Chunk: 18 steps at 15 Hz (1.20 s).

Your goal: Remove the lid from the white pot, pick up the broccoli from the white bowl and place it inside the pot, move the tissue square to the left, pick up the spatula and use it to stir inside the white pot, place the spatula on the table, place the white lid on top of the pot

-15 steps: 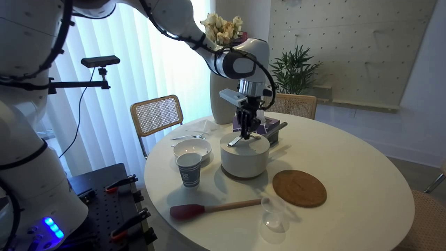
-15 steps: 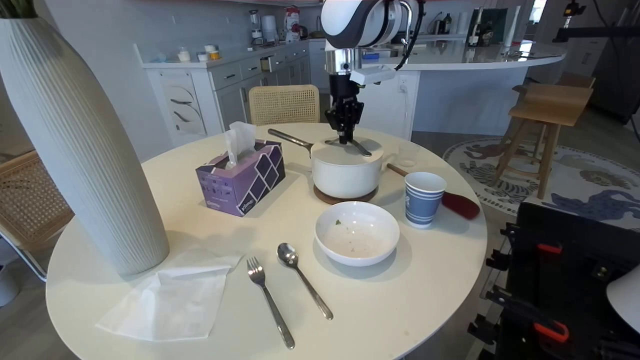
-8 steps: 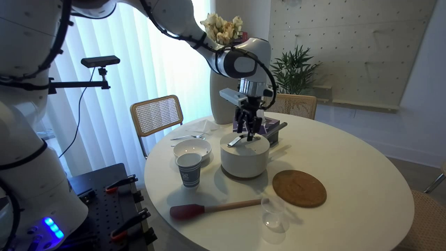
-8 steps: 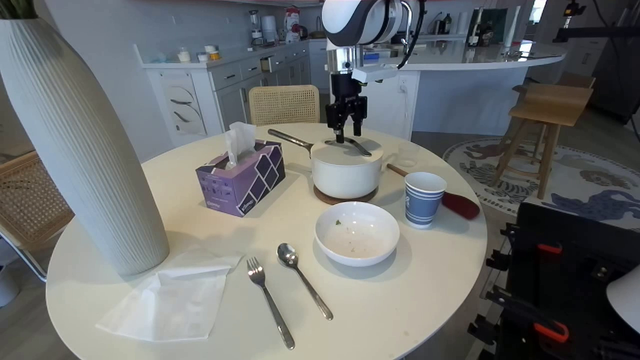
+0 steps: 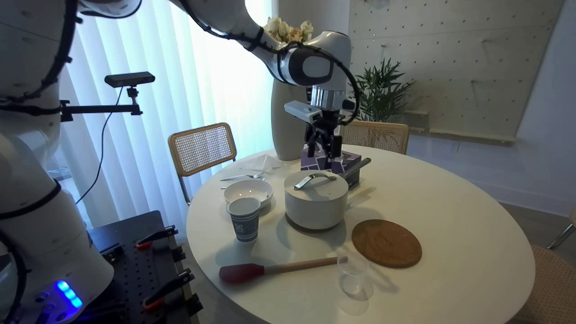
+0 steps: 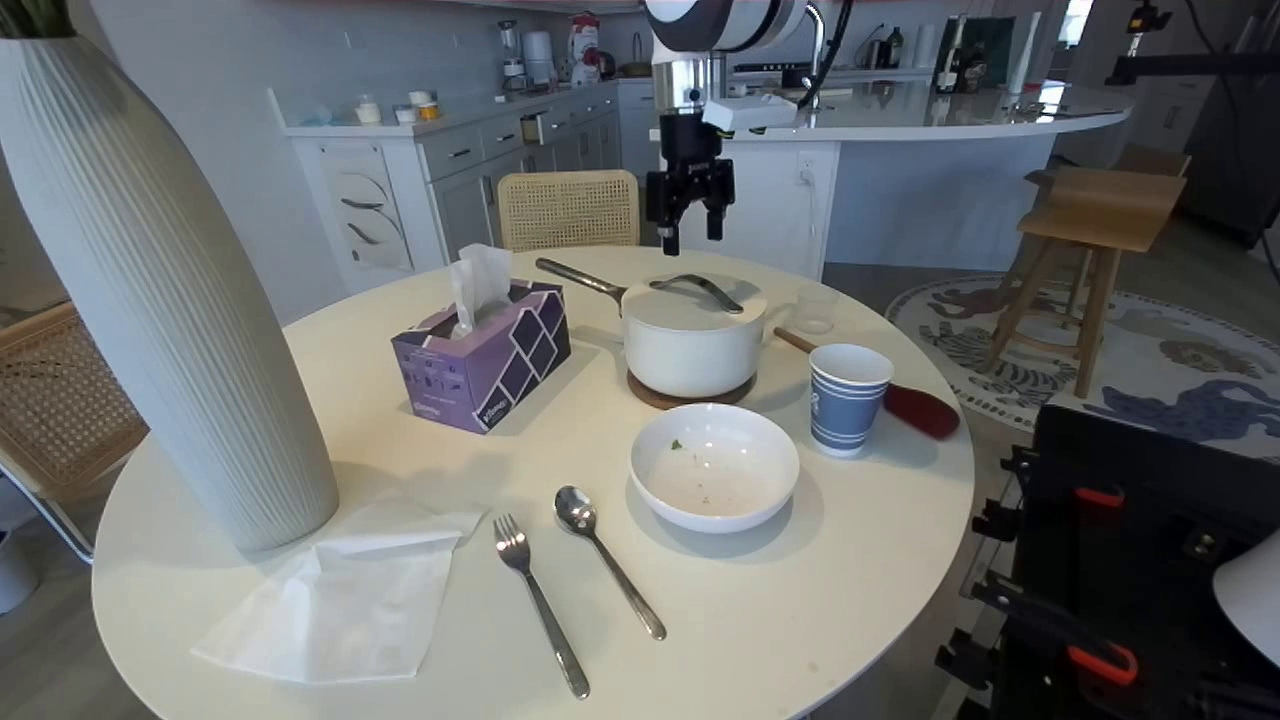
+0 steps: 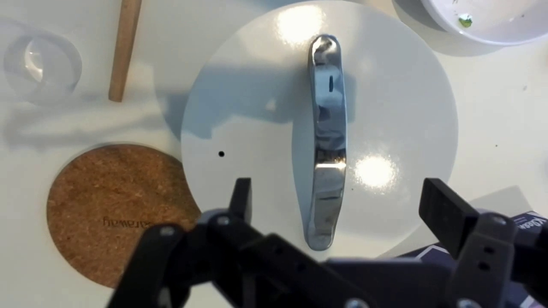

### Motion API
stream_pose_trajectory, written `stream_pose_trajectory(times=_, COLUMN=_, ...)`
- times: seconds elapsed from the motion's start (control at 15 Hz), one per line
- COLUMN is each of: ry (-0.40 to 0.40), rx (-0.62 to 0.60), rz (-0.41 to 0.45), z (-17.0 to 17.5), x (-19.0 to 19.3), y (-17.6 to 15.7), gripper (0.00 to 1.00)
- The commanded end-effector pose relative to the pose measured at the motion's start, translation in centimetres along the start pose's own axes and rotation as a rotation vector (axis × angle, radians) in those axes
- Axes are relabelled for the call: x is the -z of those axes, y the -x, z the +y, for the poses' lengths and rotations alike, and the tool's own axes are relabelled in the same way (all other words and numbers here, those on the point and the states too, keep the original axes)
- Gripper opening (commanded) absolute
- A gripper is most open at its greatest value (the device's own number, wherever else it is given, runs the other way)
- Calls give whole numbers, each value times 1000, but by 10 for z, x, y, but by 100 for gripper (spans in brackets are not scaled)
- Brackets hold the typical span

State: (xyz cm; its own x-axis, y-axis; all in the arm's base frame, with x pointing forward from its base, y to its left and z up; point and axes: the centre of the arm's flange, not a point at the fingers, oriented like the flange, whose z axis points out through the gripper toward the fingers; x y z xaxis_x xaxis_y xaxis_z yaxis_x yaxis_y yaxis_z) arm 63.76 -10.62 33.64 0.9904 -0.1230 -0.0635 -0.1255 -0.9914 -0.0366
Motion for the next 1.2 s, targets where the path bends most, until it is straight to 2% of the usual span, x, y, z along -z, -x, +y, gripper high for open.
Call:
stream_pose_trajectory(times=0.0, ry=-7, rx=12, rz=8, z=-5, x=27, y=16, gripper=100)
stream_pose_trajectory(times=0.33, ry=0, rx=8, rz=49, z=-16, x=55, y=41, gripper=100)
stream_pose_trajectory(times=0.4, ry=-2, rx=9, rz=40, z=-7, x=39, y=14, gripper=100)
stream_pose_trajectory(times=1.13, ry=-2, rx=7, rz=32, z=-6, x=35, y=15, gripper=100)
